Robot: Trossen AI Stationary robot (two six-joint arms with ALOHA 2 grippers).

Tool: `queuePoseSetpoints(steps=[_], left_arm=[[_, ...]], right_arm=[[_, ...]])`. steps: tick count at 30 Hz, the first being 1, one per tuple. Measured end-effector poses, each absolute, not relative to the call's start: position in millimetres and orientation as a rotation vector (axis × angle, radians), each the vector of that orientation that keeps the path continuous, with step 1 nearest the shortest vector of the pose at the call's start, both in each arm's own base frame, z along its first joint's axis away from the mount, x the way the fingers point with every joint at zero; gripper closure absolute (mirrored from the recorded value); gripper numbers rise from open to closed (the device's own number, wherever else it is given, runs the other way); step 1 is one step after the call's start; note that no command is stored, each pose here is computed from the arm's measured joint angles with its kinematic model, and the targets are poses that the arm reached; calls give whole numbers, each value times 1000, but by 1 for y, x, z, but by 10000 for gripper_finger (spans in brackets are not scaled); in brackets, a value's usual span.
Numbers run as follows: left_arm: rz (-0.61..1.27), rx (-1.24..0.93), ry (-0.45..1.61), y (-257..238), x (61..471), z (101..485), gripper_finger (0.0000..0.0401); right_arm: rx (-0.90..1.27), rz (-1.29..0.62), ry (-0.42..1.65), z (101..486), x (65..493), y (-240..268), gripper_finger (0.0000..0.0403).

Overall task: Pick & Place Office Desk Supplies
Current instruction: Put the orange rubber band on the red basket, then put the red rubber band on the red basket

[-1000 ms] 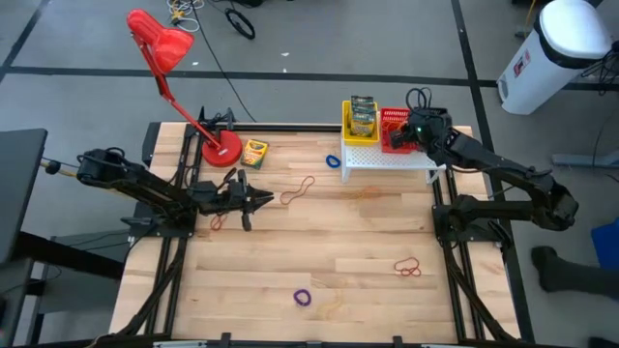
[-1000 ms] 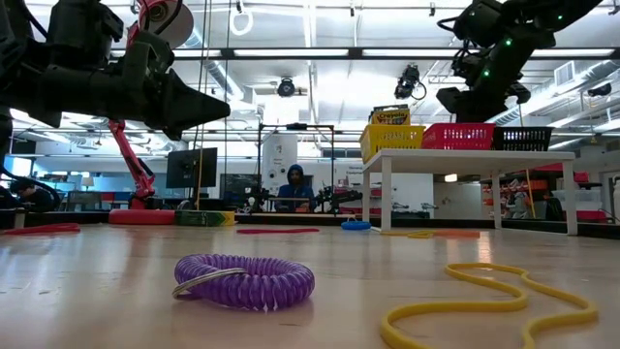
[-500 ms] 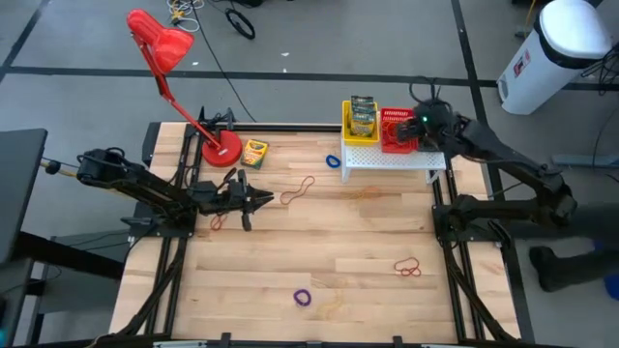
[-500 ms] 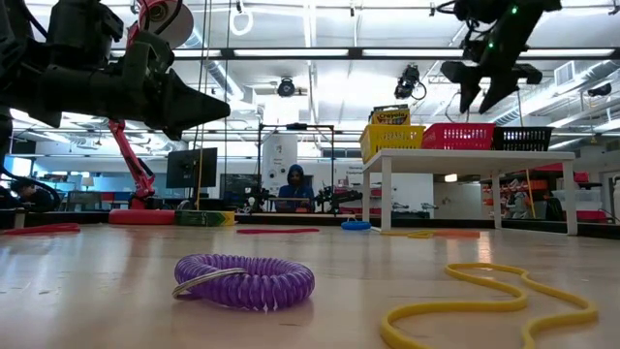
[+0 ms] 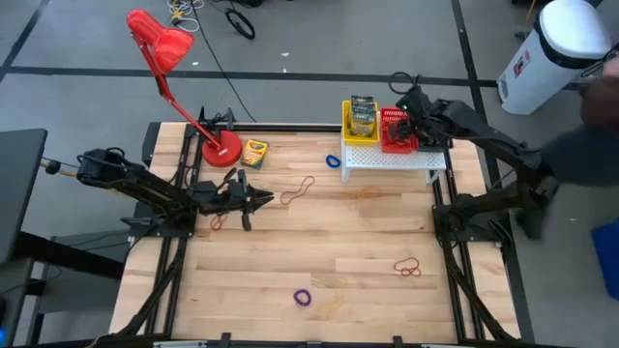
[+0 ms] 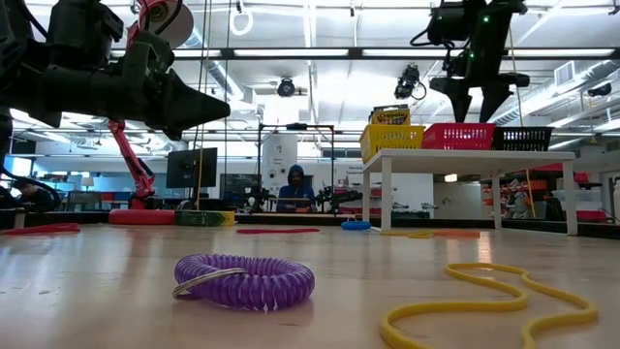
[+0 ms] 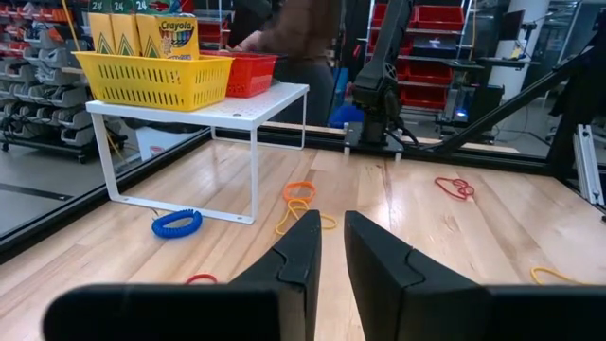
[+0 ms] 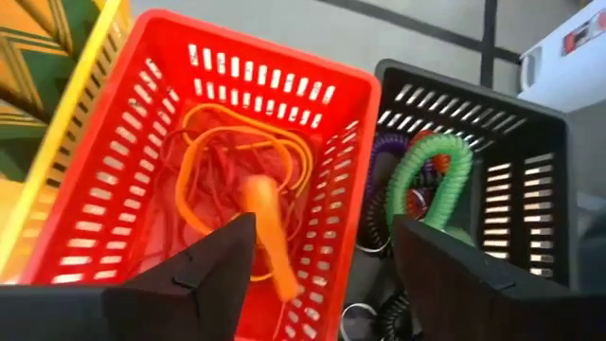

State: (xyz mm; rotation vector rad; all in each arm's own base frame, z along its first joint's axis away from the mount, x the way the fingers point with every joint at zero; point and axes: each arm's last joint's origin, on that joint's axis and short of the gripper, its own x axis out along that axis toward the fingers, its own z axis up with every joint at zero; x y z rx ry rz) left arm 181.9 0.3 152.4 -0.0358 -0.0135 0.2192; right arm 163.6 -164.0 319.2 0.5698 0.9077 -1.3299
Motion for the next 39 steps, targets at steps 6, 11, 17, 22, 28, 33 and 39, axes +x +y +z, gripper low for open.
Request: queuePoseSetpoints(steps=[6, 11, 17, 22, 28, 33, 39], left_arm=[[219, -35, -13, 0, 182, 152, 345], [219, -36, -13, 0, 182, 152, 345], [219, -36, -14, 0, 182, 152, 345], [219, -36, -14, 0, 182, 153, 345], [219, -40, -43, 0, 182, 155, 345], [217, -75, -46, 0, 182, 155, 345], [221, -142, -54, 1, 184, 157, 345]], right_arm=[[633, -1251, 892, 331, 166, -163, 121], [655, -1117, 880, 345, 169, -159, 127], [444, -947, 813, 355, 186, -122, 207], [267, -794, 713, 348, 199, -82, 322], [237, -939, 756, 337, 193, -81, 389], [202, -937, 768, 331, 195, -77, 397], [91, -725, 685, 305, 215, -29, 397]])
